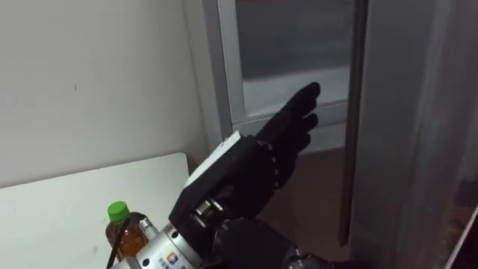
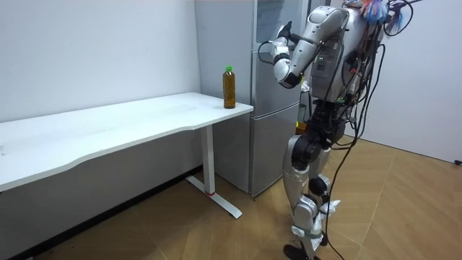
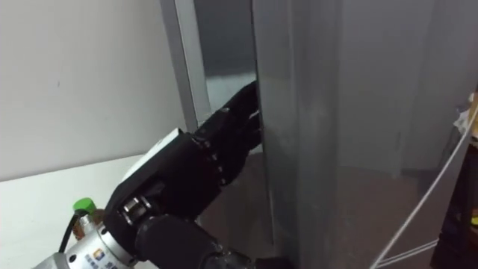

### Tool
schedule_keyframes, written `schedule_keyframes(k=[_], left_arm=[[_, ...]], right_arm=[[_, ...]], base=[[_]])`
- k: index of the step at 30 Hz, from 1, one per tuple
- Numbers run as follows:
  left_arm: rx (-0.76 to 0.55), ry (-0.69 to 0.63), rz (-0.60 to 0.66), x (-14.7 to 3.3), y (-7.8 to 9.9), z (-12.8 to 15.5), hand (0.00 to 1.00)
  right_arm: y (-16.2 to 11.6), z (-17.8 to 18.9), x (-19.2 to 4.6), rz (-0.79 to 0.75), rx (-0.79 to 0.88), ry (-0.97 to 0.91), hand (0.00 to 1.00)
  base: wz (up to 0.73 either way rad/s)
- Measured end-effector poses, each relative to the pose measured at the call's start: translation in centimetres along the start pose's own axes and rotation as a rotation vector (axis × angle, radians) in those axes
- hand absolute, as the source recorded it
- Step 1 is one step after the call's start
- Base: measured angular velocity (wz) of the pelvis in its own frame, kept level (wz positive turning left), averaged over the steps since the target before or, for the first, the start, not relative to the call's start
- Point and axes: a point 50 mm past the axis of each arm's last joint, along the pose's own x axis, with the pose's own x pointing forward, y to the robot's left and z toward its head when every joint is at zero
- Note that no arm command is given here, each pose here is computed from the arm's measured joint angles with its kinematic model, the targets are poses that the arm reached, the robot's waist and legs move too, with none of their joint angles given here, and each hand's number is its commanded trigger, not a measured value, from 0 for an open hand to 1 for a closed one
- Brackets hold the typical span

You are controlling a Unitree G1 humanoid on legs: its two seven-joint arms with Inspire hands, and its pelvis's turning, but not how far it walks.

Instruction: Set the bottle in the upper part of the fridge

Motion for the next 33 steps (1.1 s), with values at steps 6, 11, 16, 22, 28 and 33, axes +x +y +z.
schedule_keyframes(k=[6,11,16,22,28,33], left_arm=[[-0.027,0.000,-0.084,0.4,-1.3,-0.4,0.00],[-0.041,-0.012,-0.109,0.6,-1.6,-0.4,0.00],[-0.046,-0.018,-0.117,0.7,-1.7,-0.4,0.00],[-0.048,-0.013,-0.117,0.7,-1.7,-0.5,0.00],[-0.052,-0.007,-0.114,0.7,-1.6,-0.7,0.00],[-0.054,-0.008,-0.116,0.7,-1.6,-0.7,0.30]], right_arm=[[0.1,-0.1,0.0,0.007,0.024,0.002,0.00],[0.3,-0.1,0.1,0.011,0.049,0.000,0.00],[0.6,0.0,0.1,0.018,0.063,-0.003,0.00],[0.7,0.2,0.2,0.020,0.067,-0.005,0.00],[0.7,0.3,0.1,0.035,0.070,-0.006,0.00],[0.8,0.3,0.2,0.050,0.074,-0.010,0.00]], base=[[-0.08],[-0.08],[-0.12],[-0.05],[-0.16],[-0.04]])
